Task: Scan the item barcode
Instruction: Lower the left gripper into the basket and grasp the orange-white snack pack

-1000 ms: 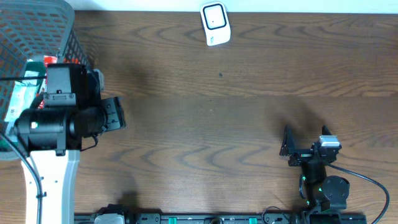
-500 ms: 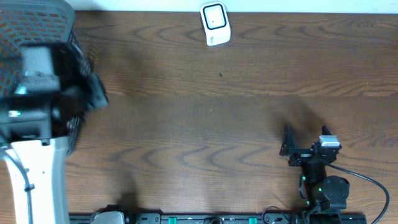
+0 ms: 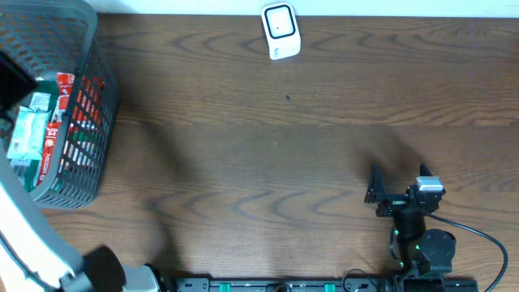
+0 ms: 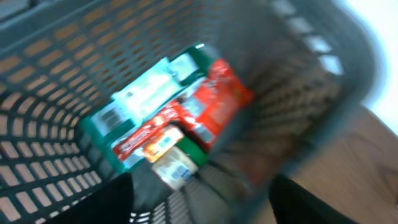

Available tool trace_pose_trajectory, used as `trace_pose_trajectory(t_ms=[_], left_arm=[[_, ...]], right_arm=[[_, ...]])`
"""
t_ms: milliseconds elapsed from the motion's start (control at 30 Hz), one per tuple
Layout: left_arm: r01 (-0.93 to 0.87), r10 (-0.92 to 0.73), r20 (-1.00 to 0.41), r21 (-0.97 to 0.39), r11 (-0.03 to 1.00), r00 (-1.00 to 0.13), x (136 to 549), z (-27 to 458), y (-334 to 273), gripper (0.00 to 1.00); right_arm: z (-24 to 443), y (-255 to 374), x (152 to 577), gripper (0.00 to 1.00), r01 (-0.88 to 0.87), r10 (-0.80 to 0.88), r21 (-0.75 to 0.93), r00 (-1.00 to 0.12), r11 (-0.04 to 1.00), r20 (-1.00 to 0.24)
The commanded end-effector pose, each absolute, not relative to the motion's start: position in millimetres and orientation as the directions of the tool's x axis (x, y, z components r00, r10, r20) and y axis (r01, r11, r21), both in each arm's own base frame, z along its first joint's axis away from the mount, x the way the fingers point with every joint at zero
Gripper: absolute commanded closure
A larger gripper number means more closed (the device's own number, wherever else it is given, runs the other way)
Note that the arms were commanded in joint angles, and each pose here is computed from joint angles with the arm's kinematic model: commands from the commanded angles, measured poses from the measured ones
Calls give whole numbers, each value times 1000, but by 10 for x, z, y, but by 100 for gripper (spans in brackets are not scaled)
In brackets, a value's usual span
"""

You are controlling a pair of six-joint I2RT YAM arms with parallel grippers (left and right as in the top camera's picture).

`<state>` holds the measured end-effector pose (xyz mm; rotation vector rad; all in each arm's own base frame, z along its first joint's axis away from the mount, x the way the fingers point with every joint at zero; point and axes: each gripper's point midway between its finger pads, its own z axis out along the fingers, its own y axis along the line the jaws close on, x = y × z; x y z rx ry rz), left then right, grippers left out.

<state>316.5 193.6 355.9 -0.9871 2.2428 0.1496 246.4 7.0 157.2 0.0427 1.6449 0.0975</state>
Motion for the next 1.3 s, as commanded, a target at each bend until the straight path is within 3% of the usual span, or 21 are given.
trace_pose_trajectory(t_ms=[0,533,1067,1267], left_arm=[[-749,-670,-566,-131,649,-481,3159,3287,2268,24],[-738,-714,-270,-16,674,-646,3214,2173,2455,20],[-580,-573,-119,29,814,-811,3450,1708,2024,24],[-579,-576,-65,42,814,-815,3416,1466,2032,24]], right_arm=[[1569,31,2463,1,-15,97,99,-75,995,-992],[1569,30,2463,1,-15,97,98,-75,995,-992],[1569,31,2463,1,-15,97,98,-75,995,-992],[1569,31,2463,1,-15,97,99,-75,995,-992]])
